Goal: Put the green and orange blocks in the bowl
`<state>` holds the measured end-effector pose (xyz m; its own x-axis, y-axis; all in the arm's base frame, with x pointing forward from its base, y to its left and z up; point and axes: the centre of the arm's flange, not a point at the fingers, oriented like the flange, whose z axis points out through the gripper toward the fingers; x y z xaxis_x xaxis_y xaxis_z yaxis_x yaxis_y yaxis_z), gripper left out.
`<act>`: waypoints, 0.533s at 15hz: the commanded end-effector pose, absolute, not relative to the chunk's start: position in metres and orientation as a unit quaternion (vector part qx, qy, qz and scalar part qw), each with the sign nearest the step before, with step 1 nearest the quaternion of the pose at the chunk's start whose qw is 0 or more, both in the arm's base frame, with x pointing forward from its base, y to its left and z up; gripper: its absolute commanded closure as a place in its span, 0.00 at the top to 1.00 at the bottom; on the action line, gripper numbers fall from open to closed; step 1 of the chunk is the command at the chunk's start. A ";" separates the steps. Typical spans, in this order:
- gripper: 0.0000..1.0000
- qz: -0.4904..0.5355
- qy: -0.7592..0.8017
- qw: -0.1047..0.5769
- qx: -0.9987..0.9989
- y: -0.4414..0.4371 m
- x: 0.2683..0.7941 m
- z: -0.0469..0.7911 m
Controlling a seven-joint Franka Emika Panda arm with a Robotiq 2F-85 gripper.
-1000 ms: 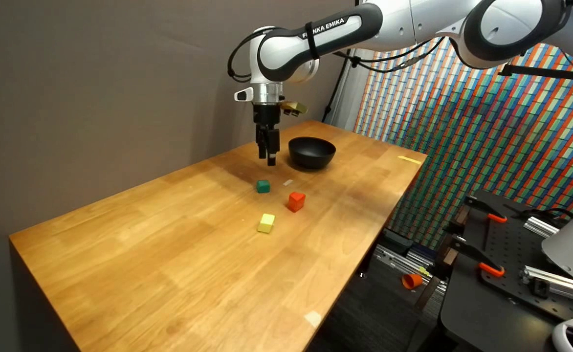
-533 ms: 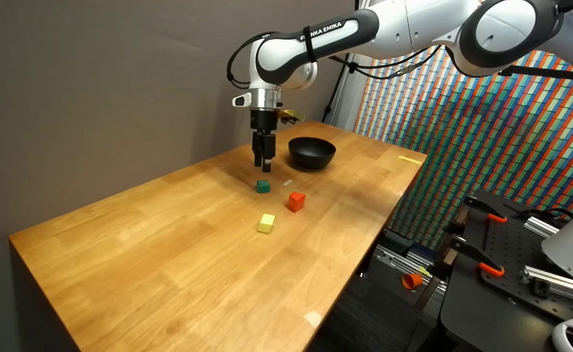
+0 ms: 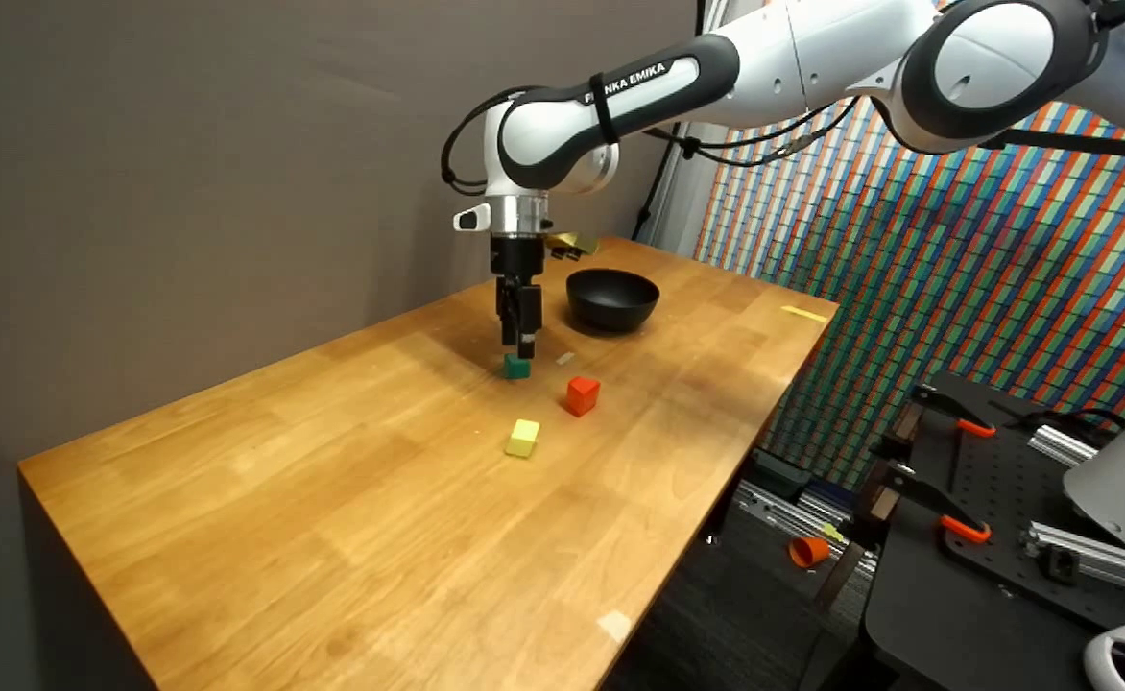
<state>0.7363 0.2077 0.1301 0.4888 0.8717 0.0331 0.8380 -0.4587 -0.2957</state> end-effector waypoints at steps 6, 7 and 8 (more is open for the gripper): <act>0.68 0.048 -0.504 0.067 -0.860 0.218 0.722 0.109; 0.58 0.044 -0.502 0.061 -0.862 0.217 0.723 0.111; 0.50 0.038 -0.500 0.055 -0.864 0.215 0.725 0.113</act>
